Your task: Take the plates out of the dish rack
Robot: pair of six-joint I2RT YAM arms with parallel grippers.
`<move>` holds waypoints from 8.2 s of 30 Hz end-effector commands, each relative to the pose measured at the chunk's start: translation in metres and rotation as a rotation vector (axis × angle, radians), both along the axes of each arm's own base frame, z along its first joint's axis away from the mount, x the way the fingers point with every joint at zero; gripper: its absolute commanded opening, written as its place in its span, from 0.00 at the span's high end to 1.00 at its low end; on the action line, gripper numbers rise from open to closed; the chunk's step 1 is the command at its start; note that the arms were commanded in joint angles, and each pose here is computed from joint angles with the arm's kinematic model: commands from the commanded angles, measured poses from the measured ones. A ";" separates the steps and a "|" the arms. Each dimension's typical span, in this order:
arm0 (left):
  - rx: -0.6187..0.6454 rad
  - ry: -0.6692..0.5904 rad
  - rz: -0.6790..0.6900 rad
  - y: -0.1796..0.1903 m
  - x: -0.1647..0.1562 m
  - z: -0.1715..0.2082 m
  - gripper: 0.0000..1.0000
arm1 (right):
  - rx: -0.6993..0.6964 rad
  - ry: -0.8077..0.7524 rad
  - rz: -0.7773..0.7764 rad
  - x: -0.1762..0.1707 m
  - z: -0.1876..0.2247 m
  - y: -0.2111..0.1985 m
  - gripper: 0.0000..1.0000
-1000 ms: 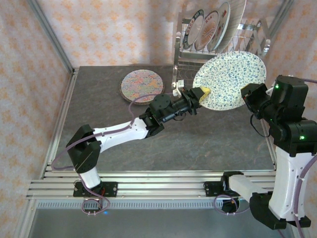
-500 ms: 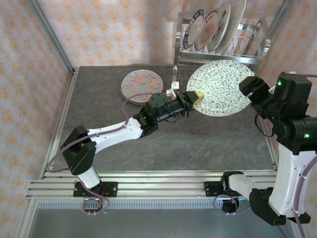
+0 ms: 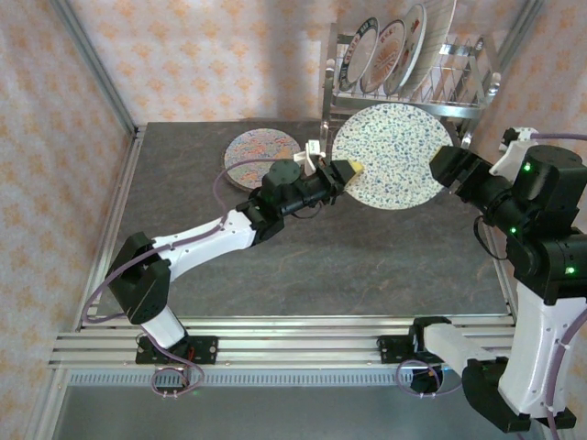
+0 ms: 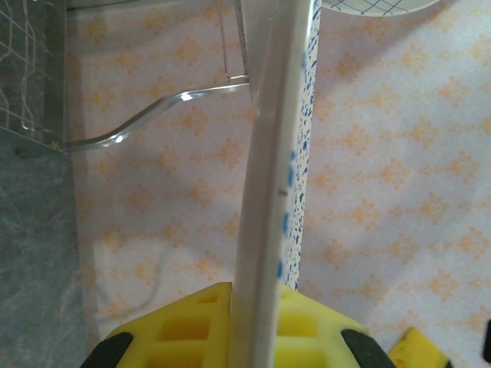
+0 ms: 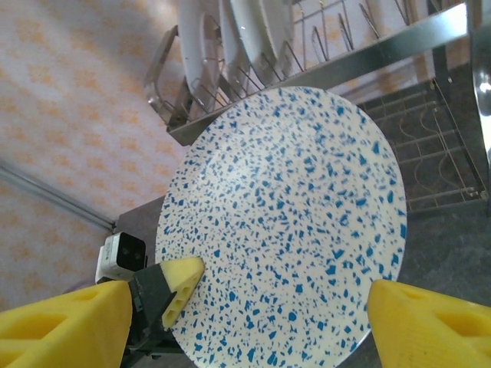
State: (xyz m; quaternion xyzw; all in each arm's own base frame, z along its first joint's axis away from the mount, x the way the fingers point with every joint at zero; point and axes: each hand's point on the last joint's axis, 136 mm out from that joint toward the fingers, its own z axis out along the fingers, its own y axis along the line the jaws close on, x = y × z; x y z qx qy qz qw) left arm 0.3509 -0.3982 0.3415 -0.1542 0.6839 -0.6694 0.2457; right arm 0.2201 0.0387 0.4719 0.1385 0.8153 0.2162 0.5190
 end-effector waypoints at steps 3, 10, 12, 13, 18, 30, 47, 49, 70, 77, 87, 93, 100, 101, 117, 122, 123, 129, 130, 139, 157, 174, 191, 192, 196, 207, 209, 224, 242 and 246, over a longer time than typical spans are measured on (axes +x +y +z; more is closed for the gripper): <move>0.024 -0.141 -0.084 0.010 -0.019 0.034 1.00 | -0.142 -0.157 0.059 0.006 0.019 0.002 0.20; 0.128 -0.142 -0.161 0.024 -0.025 0.013 1.00 | -0.218 -0.111 0.032 0.019 -0.006 -0.007 0.20; 0.148 -0.130 -0.157 0.032 -0.023 0.005 1.00 | -0.212 -0.094 0.029 0.021 -0.012 -0.007 0.21; 0.153 -0.122 -0.153 0.037 -0.022 0.002 1.00 | -0.208 -0.089 0.035 0.022 -0.014 -0.006 0.21; 0.176 -0.086 -0.118 0.065 -0.019 -0.014 1.00 | -0.174 -0.075 0.085 0.028 -0.022 0.005 0.21; 0.166 0.018 0.092 0.175 0.000 -0.051 1.00 | -0.309 -0.084 0.313 0.044 -0.041 0.092 0.21; 0.132 0.073 0.440 0.289 0.073 -0.098 1.00 | -0.374 -0.315 0.534 0.055 -0.037 0.187 0.15; 0.139 0.077 0.462 0.293 0.084 -0.107 1.00 | -0.367 -0.326 0.528 0.059 -0.034 0.191 0.13; 0.246 0.132 0.496 0.302 0.174 -0.177 1.00 | -0.319 -0.265 0.452 0.093 -0.033 0.209 0.01; 0.279 0.166 0.498 0.308 0.189 -0.198 1.00 | -0.318 -0.263 0.447 0.094 -0.033 0.209 0.01; 0.319 0.197 0.480 0.309 0.199 -0.213 1.00 | -0.322 -0.256 0.443 0.094 -0.035 0.208 0.01; 0.331 0.208 0.478 0.309 0.203 -0.219 1.00 | -0.322 -0.251 0.441 0.093 -0.036 0.207 0.01; 0.334 0.224 0.468 0.308 0.207 -0.227 1.00 | -0.323 -0.256 0.425 0.094 -0.033 0.204 0.01; 0.333 0.227 0.467 0.308 0.208 -0.228 1.00 | -0.323 -0.261 0.423 0.094 -0.032 0.203 0.01; 0.335 0.255 0.463 0.308 0.210 -0.240 1.00 | -0.313 -0.270 0.431 0.098 -0.029 0.210 0.01; 0.335 0.262 0.458 0.308 0.210 -0.243 0.94 | -0.308 -0.263 0.434 0.098 -0.030 0.211 0.01; 0.335 0.263 0.458 0.308 0.210 -0.243 0.92 | -0.308 -0.262 0.434 0.098 -0.031 0.210 0.01; 0.366 0.289 0.445 0.308 0.207 -0.246 0.72 | -0.305 -0.259 0.433 0.097 -0.031 0.210 0.01; 0.377 0.292 0.443 0.308 0.205 -0.246 0.68 | -0.304 -0.258 0.433 0.097 -0.031 0.210 0.01; 0.485 0.382 0.441 0.317 0.194 -0.253 0.50 | -0.298 -0.252 0.426 0.097 -0.031 0.209 0.01; 0.680 0.535 0.436 0.335 0.177 -0.263 0.46 | -0.291 -0.253 0.422 0.096 -0.030 0.208 0.01; 0.763 0.629 0.431 0.344 0.172 -0.272 0.46 | -0.295 -0.252 0.415 0.097 -0.029 0.206 0.01; 0.816 0.523 0.474 0.337 0.162 -0.203 0.29 | -0.442 -0.197 -0.096 0.123 0.020 0.090 0.04; 0.809 0.502 0.483 0.333 0.160 -0.191 0.29 | -0.438 -0.190 -0.141 0.126 0.026 0.075 0.05; 0.788 0.365 0.509 0.307 0.152 -0.127 0.29 | -0.402 -0.167 -0.272 0.135 0.043 0.027 0.08; 0.629 -0.073 0.478 0.225 0.095 0.034 0.16 | -0.251 -0.188 -0.333 0.196 0.067 -0.036 0.10; 0.580 -0.169 0.468 0.213 0.081 0.060 0.12 | -0.226 -0.198 -0.320 0.208 0.067 -0.039 0.11; 0.322 -0.569 0.383 0.164 -0.015 0.158 0.01 | -0.267 -0.241 -0.270 0.270 0.062 -0.042 0.34; 0.272 -0.620 0.364 0.155 -0.027 0.186 0.01 | -0.309 -0.231 -0.275 0.300 0.045 -0.044 0.60; 0.267 -0.625 0.366 0.155 -0.028 0.190 0.01 | -0.306 -0.232 -0.265 0.306 0.042 -0.042 0.64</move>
